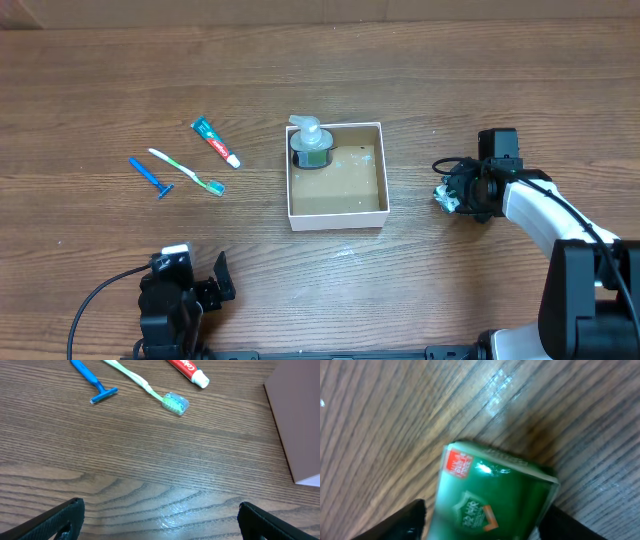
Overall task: Pack container
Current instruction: 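Move the right gripper to the green soap package and grasp it, then lower the soap package into the box beside the bottle, release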
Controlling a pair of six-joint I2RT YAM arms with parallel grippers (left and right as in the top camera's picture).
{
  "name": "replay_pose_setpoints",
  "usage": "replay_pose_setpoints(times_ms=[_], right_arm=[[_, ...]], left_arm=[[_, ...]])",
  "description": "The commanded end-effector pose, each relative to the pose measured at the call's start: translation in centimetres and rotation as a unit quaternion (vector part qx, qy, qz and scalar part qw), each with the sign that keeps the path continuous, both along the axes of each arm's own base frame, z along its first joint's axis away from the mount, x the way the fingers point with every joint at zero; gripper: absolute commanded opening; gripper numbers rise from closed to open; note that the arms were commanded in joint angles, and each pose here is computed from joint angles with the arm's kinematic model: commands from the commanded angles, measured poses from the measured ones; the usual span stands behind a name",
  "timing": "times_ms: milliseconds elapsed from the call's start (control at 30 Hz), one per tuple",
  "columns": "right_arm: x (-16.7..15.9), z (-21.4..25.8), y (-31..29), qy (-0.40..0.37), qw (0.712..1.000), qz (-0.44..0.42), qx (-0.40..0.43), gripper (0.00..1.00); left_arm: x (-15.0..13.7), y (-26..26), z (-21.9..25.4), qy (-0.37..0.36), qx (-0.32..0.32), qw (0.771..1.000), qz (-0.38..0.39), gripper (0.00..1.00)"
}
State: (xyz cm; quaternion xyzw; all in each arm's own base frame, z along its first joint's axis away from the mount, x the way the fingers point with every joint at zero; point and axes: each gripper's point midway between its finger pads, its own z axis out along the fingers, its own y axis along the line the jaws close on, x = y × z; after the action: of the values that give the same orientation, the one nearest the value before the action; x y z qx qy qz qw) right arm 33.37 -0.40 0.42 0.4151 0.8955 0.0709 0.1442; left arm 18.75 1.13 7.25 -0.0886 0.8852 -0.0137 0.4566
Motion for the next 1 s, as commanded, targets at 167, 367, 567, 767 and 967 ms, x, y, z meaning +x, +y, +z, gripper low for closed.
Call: replay_pose_setpoints(times_ms=[167, 367, 567, 767, 967], right_arm=[[-4.2, -4.3, 0.5, 0.092, 0.996, 0.000, 0.016, 0.28], [-3.6, -3.5, 0.5, 0.088, 0.996, 0.018, 0.013, 0.24], [0.5, 3.7, 0.9, 0.052, 0.994, 0.096, 0.004, 0.22], [3.6, 14.0, 2.0, 0.000, 0.981, 0.193, -0.005, 0.22], [4.2, 21.4, 9.6, -0.095, 0.922, 0.373, 0.037, 0.22]], left_arm=[[0.0, -0.1, 0.0, -0.002, -0.007, 1.000, 0.001, 1.00], [0.0, -0.1, 0.0, -0.002, -0.007, 1.000, 0.001, 1.00], [0.0, -0.1, 0.0, -0.002, -0.007, 1.000, 0.001, 1.00], [0.0, -0.1, 0.0, -0.002, -0.007, 1.000, 0.001, 1.00], [0.0, -0.1, 0.0, -0.002, -0.007, 1.000, 0.001, 1.00]])
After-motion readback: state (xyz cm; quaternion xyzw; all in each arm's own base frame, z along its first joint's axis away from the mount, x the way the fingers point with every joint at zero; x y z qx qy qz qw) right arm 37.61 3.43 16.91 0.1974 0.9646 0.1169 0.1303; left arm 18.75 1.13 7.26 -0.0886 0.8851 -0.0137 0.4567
